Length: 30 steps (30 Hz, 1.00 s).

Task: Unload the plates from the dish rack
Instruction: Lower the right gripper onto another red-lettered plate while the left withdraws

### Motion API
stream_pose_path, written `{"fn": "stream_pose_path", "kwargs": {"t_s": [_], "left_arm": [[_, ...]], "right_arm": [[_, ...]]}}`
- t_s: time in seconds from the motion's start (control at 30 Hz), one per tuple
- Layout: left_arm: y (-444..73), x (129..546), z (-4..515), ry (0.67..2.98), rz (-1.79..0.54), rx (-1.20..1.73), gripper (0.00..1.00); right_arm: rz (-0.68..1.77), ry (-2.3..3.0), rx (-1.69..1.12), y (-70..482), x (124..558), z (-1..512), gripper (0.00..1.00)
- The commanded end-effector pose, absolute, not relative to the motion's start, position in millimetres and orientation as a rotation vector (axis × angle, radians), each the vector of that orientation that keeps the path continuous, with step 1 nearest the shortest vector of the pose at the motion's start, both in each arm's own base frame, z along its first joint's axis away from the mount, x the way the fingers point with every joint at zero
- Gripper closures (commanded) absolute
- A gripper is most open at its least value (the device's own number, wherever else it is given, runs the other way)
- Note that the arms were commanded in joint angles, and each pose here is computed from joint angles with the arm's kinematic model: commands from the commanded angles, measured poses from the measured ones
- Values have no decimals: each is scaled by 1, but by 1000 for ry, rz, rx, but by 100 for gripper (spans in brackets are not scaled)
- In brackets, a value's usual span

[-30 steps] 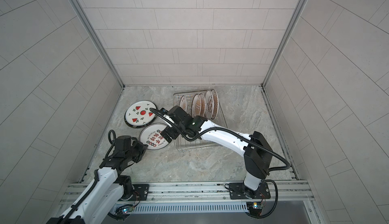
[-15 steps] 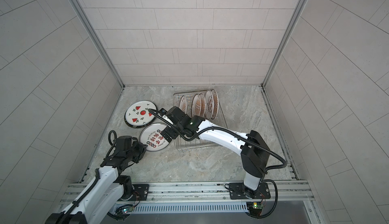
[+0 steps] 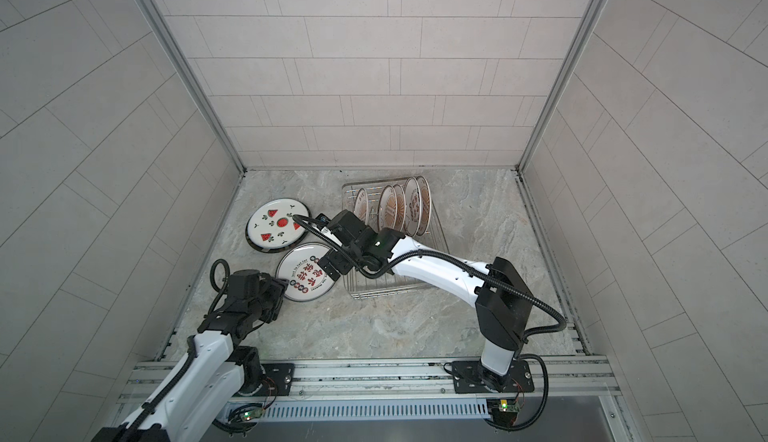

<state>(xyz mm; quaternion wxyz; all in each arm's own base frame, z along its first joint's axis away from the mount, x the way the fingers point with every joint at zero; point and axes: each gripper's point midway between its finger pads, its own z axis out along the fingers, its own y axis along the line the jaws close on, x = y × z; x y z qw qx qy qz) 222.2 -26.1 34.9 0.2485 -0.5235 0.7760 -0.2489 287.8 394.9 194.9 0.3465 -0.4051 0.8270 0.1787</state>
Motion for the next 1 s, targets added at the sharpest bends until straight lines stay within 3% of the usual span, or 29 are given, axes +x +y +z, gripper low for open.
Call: {"fn": "stream_pose_path", "kwargs": {"t_s": [0.0,0.1,0.47,0.73,0.97], "left_arm": [[-13,217,34,2079,-599,-1461,17],[-9,222,47,2045,-583,-1410,7],[31,220,97,1862,-376,-1269,0],[-21,250,189,1641,-724,-665,0],[-54,256,222,1495,-927,-469,0]], "right_arm": [[453,2136,-1048,396,288,201,0],[461,2122,-1037,394,287,206,1],[444,2014,-893,365,286,244,1],[381,1907,-588,309,291,277,0],[344,1877,-354,254,294,281,0]]}}
